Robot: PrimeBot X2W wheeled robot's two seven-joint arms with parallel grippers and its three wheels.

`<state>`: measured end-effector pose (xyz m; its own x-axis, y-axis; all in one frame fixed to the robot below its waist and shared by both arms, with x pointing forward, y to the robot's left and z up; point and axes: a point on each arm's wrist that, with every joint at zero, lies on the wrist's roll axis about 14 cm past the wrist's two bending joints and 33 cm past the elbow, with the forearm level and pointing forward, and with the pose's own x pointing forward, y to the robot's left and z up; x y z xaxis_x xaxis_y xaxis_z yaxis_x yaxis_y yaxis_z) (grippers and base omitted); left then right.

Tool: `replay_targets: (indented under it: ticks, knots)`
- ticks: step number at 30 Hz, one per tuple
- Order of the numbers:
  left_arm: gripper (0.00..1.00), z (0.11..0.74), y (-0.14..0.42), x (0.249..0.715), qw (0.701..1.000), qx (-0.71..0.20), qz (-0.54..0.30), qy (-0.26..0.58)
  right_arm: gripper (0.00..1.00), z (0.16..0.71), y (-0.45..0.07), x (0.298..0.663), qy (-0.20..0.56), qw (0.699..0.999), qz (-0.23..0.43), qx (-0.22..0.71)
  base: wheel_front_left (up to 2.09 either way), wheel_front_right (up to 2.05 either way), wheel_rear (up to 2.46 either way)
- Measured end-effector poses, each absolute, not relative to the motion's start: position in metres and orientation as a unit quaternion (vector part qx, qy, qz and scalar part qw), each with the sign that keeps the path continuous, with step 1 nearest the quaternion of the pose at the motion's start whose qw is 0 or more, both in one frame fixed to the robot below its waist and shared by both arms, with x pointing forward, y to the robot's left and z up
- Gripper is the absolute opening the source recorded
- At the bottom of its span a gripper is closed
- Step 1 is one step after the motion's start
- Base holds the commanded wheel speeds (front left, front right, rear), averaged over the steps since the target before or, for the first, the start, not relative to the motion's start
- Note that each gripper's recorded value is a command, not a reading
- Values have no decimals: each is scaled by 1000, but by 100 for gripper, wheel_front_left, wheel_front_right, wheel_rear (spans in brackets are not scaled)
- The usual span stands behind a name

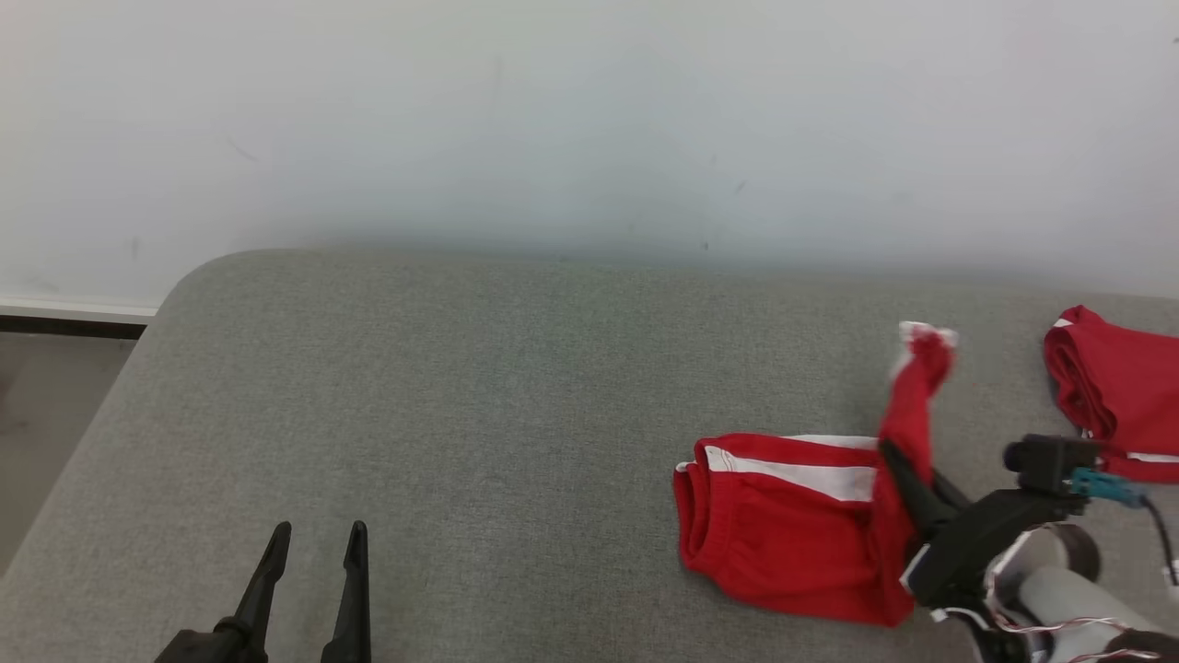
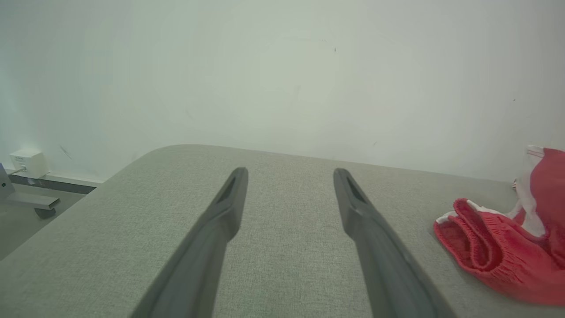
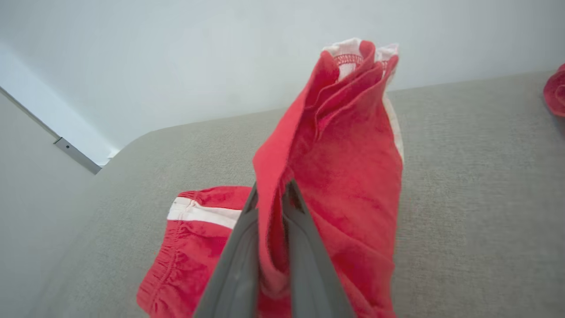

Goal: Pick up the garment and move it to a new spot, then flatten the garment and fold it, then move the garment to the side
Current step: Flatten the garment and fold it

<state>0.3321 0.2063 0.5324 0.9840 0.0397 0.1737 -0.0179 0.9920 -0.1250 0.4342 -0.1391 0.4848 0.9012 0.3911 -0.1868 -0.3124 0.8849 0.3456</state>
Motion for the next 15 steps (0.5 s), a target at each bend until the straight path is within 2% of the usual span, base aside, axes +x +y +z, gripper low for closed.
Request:
replay_targets:
  ticks: [7,15]
  knots:
    - [100,530,214,324,994,-64,29,-87,0,483,-74,417,132,943,273,138,0,0,0]
    - [100,529,222,316,993,-70,46,-87,0,447,-43,390,177,927,306,126,0,0,0]
